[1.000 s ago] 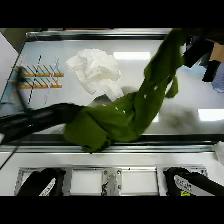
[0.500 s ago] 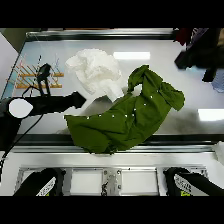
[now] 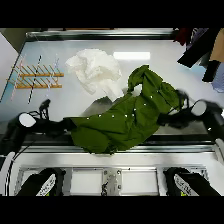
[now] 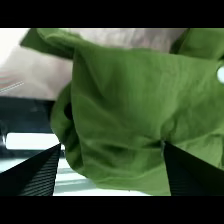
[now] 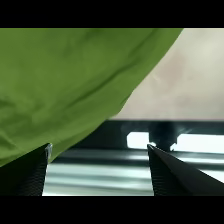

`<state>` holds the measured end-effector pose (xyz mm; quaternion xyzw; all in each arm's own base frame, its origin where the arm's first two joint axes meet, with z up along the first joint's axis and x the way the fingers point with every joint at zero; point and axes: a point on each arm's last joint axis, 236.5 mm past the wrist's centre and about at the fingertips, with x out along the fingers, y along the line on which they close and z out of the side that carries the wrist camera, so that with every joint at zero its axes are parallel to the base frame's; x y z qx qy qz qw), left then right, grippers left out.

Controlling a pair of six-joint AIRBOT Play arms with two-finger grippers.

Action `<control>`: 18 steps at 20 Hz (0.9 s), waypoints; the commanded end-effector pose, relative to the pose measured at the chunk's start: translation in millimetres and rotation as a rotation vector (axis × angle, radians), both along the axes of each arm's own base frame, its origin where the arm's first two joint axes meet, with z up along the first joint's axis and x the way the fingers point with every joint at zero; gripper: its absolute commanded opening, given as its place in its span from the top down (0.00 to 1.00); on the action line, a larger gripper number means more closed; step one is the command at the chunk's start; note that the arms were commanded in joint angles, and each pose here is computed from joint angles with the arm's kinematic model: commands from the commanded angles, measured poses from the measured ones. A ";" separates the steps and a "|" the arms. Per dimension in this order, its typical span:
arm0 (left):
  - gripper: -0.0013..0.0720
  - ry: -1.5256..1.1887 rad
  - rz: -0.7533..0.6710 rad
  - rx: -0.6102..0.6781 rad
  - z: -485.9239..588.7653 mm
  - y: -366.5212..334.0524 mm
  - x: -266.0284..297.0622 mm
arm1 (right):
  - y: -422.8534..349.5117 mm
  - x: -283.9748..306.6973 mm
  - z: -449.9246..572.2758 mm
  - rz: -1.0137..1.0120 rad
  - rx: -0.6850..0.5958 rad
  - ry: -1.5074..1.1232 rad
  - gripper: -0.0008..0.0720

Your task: Fold the clothes and pants, and hang the long-sleeved shirts on hangers.

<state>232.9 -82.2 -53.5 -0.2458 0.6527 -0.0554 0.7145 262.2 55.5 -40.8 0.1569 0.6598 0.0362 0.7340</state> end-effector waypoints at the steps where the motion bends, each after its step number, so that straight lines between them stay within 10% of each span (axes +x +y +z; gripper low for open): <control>1: 0.07 0.043 -0.019 -0.073 -20.3 -26.1 -21.8 | 34.1 -34.7 -46.5 -0.127 0.155 0.100 0.09; 6: 0.07 0.010 -0.120 -0.080 -18.7 -55.5 -27.0 | 68.4 -23.5 -63.4 -0.128 0.205 0.056 0.09; 9: 0.79 0.016 -0.139 -0.081 -18.6 -60.9 -30.8 | 80.5 -16.6 -71.3 -0.121 0.207 0.038 0.12; 10: 0.96 0.016 -0.139 -0.082 -18.4 -60.8 -31.0 | 80.2 -13.0 -70.2 -0.123 0.206 0.026 0.41; 11: 0.96 0.014 -0.136 -0.082 -16.4 -59.4 -29.1 | 78.6 -6.7 -65.6 -0.120 0.203 0.008 0.75; 13: 0.96 -0.032 -0.128 -0.084 4.4 -53.3 -9.6 | 77.4 15.8 -41.1 -0.060 0.193 -0.077 0.97; 18: 0.96 -0.448 0.012 -0.047 138.6 -6.0 95.6 | 85.2 82.6 116.3 0.112 0.179 -0.440 0.97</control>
